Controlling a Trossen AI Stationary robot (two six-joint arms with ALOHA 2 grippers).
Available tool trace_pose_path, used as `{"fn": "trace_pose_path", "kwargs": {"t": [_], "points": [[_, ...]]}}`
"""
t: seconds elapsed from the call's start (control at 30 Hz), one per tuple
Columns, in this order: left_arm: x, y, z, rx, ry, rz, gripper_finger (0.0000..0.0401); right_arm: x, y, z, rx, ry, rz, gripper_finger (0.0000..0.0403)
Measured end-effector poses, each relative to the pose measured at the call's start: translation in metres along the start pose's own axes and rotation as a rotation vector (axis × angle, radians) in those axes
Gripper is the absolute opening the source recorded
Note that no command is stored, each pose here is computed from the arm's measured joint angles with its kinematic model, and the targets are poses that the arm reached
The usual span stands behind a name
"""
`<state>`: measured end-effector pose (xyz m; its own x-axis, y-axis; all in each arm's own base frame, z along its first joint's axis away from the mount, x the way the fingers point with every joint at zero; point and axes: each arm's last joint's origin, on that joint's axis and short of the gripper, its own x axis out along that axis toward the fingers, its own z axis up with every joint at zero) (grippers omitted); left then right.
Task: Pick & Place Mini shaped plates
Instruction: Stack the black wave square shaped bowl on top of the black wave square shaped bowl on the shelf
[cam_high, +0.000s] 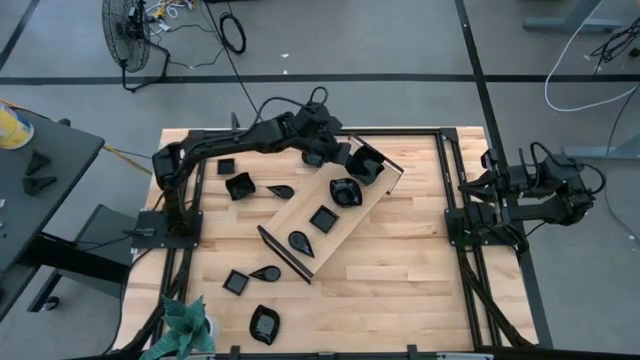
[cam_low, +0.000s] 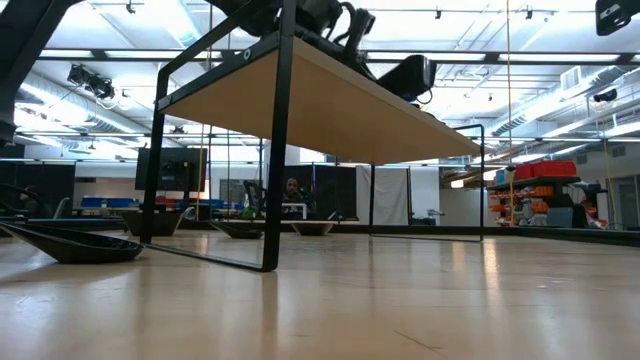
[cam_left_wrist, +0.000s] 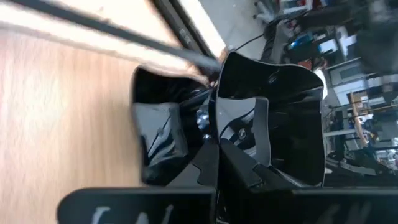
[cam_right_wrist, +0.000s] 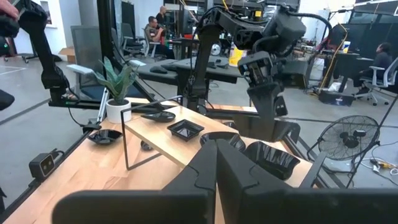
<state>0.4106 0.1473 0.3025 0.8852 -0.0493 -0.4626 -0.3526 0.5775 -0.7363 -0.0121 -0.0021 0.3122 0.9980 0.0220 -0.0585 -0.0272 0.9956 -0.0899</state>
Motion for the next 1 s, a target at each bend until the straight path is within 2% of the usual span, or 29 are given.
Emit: {"fn": "trace_pose_path", "kwargs": {"t": [0.2,0.73,1.0], "points": [[0.012,0.01,-0.003,-0.009,0.019,0.02,0.0007,0.0,0.0,0.0,0.0,0.001,0.0,0.001],[0.014,0.012,-0.002,0.067,-0.004,0.05,0.0009,0.0,0.0,0.0,0.0,0.001,0.0,0.001],[0.014,0.012,-0.002,0.07,-0.002,0.042,0.0065,0.0,0.0,0.0,0.0,0.0,0.0,0.001]]}}
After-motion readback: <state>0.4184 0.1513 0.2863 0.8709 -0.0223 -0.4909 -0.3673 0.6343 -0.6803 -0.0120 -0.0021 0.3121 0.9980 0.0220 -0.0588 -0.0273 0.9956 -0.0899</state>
